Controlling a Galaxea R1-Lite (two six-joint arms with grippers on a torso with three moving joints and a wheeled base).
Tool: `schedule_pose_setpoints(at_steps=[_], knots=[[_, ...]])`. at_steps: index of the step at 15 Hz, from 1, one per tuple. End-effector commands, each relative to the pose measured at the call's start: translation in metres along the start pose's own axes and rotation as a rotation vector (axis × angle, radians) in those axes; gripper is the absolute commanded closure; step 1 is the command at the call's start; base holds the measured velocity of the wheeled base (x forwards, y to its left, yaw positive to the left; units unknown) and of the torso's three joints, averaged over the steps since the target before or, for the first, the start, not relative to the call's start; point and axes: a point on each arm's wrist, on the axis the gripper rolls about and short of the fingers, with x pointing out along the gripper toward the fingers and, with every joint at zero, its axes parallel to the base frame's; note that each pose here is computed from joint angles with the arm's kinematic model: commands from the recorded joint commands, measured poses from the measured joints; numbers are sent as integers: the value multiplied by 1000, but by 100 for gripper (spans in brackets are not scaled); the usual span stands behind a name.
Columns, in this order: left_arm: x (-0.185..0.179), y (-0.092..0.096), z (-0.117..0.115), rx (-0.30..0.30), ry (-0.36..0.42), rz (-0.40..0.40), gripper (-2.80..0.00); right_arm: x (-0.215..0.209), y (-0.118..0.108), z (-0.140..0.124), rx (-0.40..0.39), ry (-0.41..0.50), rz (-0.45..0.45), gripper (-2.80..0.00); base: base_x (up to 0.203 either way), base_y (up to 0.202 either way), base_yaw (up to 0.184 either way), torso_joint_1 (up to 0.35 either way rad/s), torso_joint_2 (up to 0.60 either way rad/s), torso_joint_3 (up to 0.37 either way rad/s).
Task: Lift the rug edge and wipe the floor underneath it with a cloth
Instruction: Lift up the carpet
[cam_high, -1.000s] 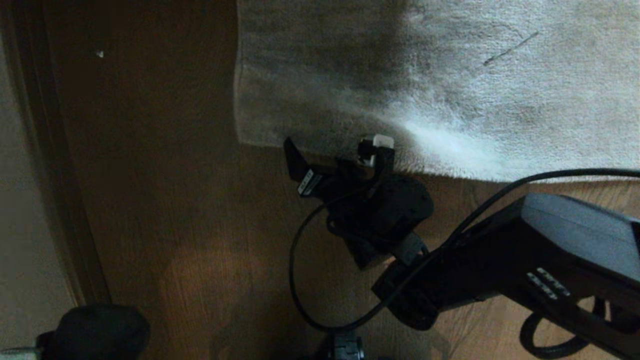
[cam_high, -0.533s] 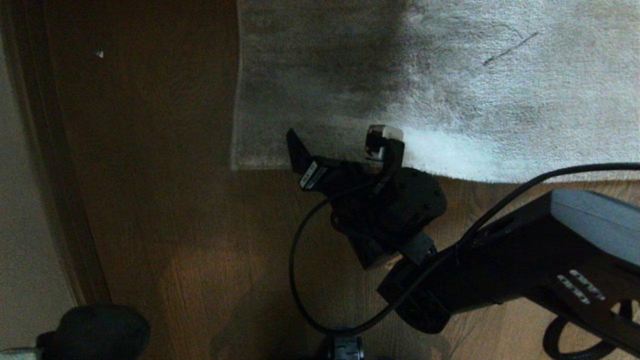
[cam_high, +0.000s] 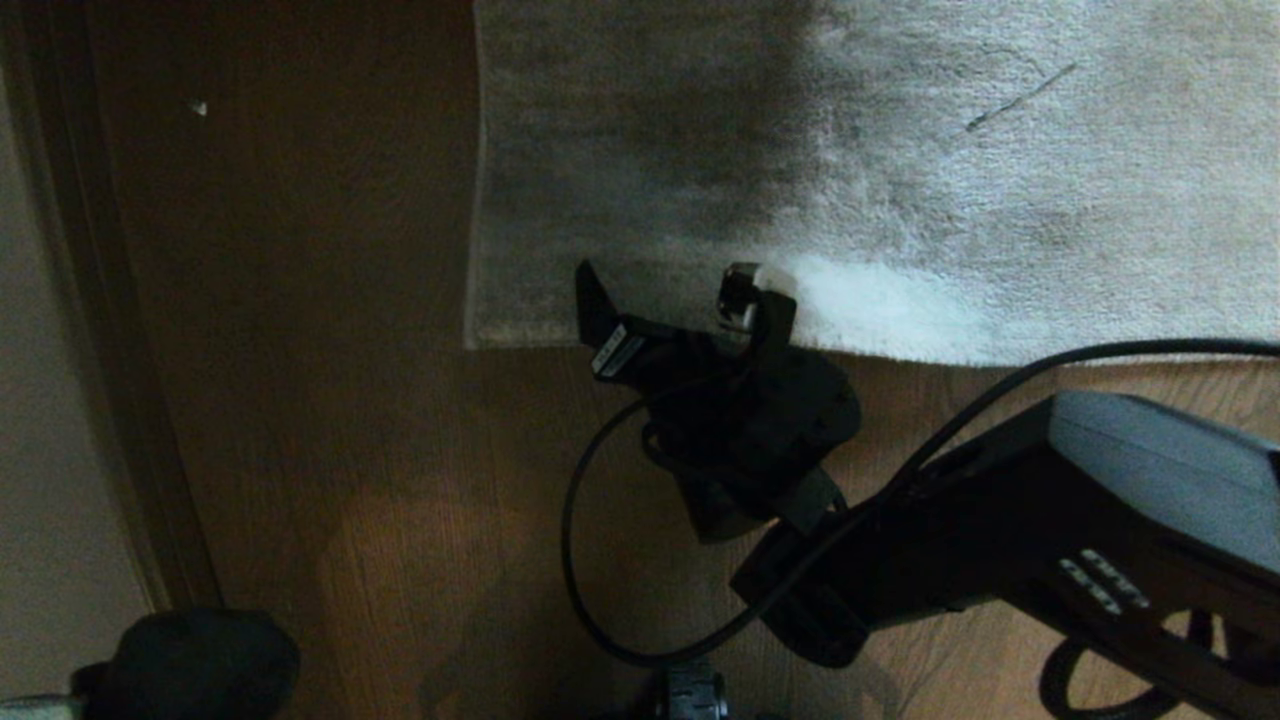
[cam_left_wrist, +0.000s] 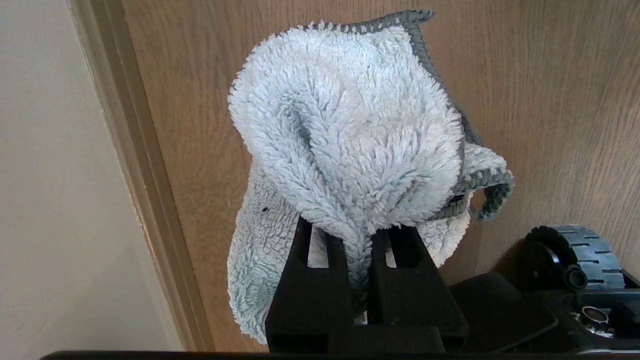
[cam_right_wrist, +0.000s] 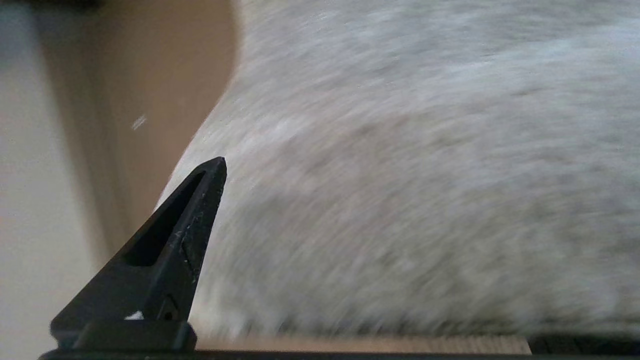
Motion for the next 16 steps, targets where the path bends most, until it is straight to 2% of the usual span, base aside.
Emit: schedule_pose_setpoints(at_steps=[1, 4, 8, 16], knots=[[0, 0, 0, 0, 0, 0, 0, 2, -3, -11, 49, -38, -17, -280, 0, 0, 0, 0, 0, 0], [0, 0, 0, 0, 0, 0, 0, 12, 0, -17, 89, -74, -8, -280, 0, 0, 0, 0, 0, 0], [0, 0, 0, 0, 0, 0, 0, 15, 3, -28, 103, -77, 1, -280, 0, 0, 0, 0, 0, 0], [0, 0, 0, 0, 0, 0, 0, -1, 28, -44, 123, -29, 55, -280, 0, 0, 0, 0, 0, 0]])
